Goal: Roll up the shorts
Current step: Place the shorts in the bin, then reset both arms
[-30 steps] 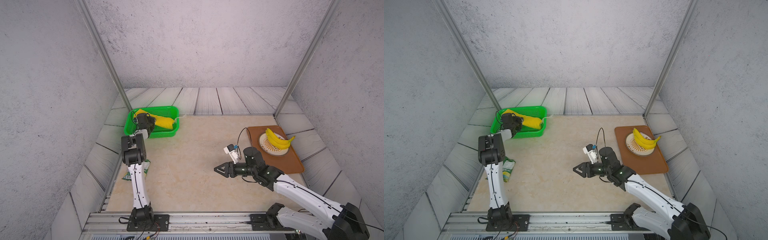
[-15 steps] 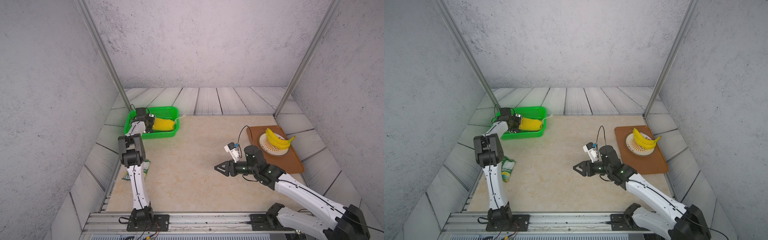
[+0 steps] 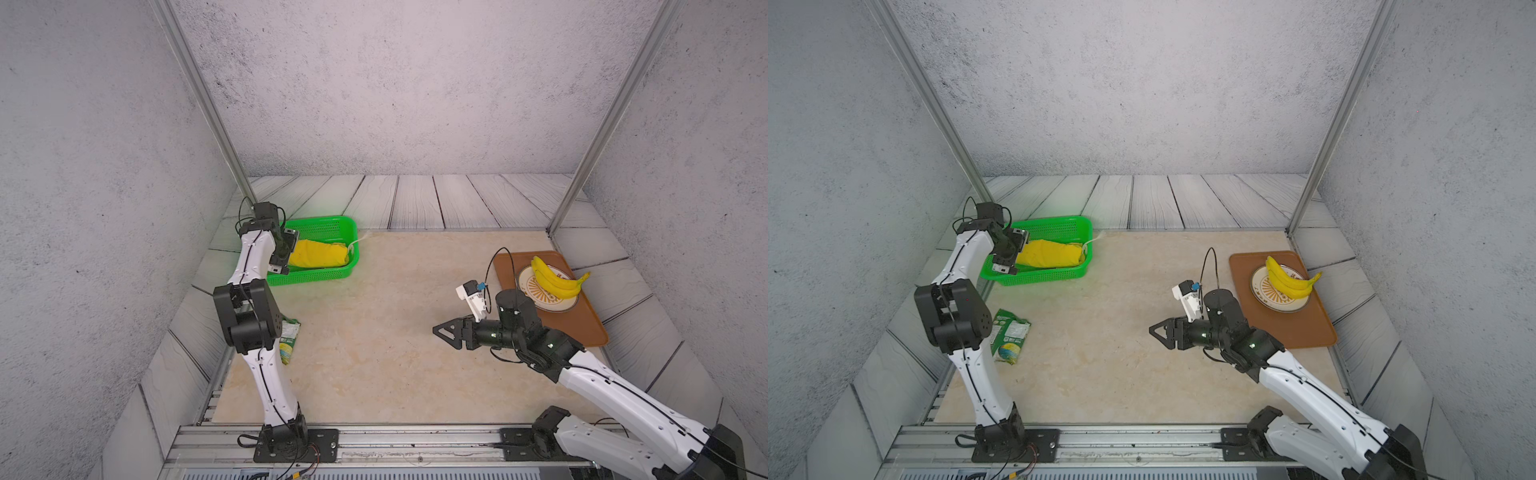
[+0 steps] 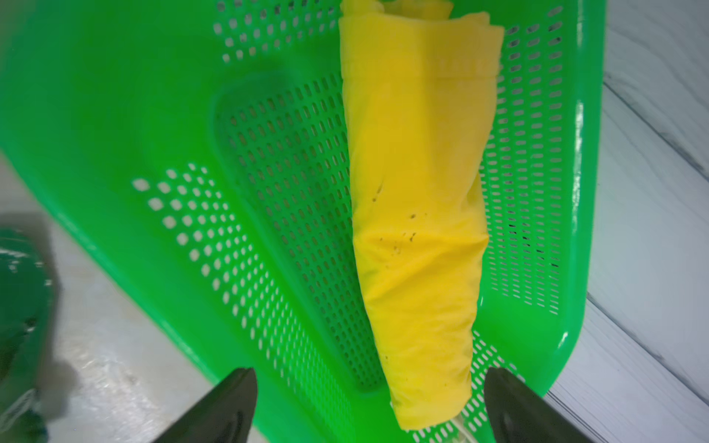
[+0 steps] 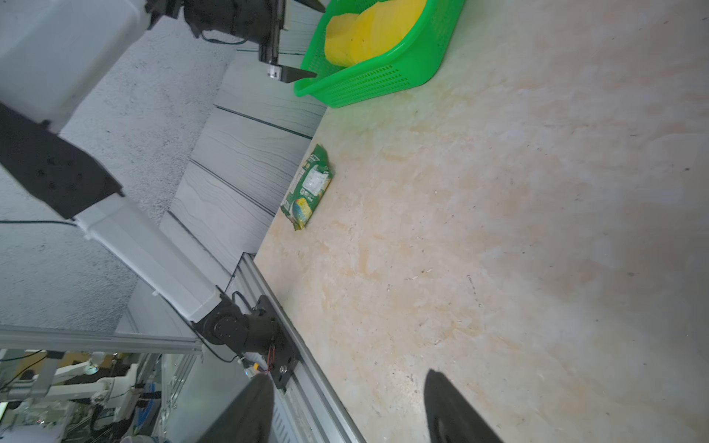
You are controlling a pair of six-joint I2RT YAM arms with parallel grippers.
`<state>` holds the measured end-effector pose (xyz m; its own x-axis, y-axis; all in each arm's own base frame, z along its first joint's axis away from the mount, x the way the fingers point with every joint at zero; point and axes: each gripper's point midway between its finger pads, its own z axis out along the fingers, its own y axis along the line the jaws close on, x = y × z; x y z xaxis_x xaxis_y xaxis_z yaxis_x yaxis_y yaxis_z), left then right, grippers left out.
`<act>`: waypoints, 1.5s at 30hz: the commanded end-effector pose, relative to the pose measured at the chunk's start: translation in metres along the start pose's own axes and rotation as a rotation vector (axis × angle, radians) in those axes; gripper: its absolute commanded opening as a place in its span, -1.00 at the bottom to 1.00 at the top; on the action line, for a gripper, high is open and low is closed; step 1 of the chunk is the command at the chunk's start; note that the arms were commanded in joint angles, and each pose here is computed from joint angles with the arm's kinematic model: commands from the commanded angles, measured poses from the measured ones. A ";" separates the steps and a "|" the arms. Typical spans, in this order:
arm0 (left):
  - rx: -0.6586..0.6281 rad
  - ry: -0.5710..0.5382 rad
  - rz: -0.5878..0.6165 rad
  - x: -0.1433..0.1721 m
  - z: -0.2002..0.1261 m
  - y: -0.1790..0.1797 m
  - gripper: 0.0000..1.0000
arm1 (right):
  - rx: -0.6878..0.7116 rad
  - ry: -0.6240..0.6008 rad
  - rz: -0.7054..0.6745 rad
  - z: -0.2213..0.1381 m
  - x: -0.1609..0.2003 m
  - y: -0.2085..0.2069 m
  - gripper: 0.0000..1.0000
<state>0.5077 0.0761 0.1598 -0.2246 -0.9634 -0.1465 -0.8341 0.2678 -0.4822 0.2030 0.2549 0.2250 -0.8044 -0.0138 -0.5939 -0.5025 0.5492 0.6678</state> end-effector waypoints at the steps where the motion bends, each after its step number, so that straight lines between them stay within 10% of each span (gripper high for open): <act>1: 0.081 -0.031 0.126 -0.002 -0.033 -0.010 0.97 | 0.071 -0.018 -0.020 -0.002 -0.017 -0.003 0.38; 11: 0.302 -0.091 0.539 0.050 -0.123 0.005 0.97 | 0.415 -0.135 -0.058 -0.014 -0.083 -0.059 0.86; 20: 0.199 -0.421 0.833 0.052 -0.149 0.079 0.97 | 0.953 -0.358 -0.024 -0.073 -0.128 -0.178 0.99; 26: 0.164 -0.624 0.937 0.047 -0.115 0.120 0.97 | 1.233 -0.491 -0.176 -0.106 -0.116 -0.226 0.99; 37: -0.055 -0.648 0.896 0.025 -0.046 0.136 1.00 | 1.508 -0.518 -0.156 -0.158 -0.069 -0.295 0.98; 45: 0.167 -0.696 1.091 0.057 -0.009 0.106 1.00 | 1.304 -0.635 -0.204 -0.132 -0.070 -0.323 0.99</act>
<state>0.3694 0.0717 0.0765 -0.5203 -0.1572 -0.8394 -0.4238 0.9009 0.0940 0.3574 -0.0402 0.0939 -0.4514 -0.0336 -0.8917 0.3794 0.8972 -0.2258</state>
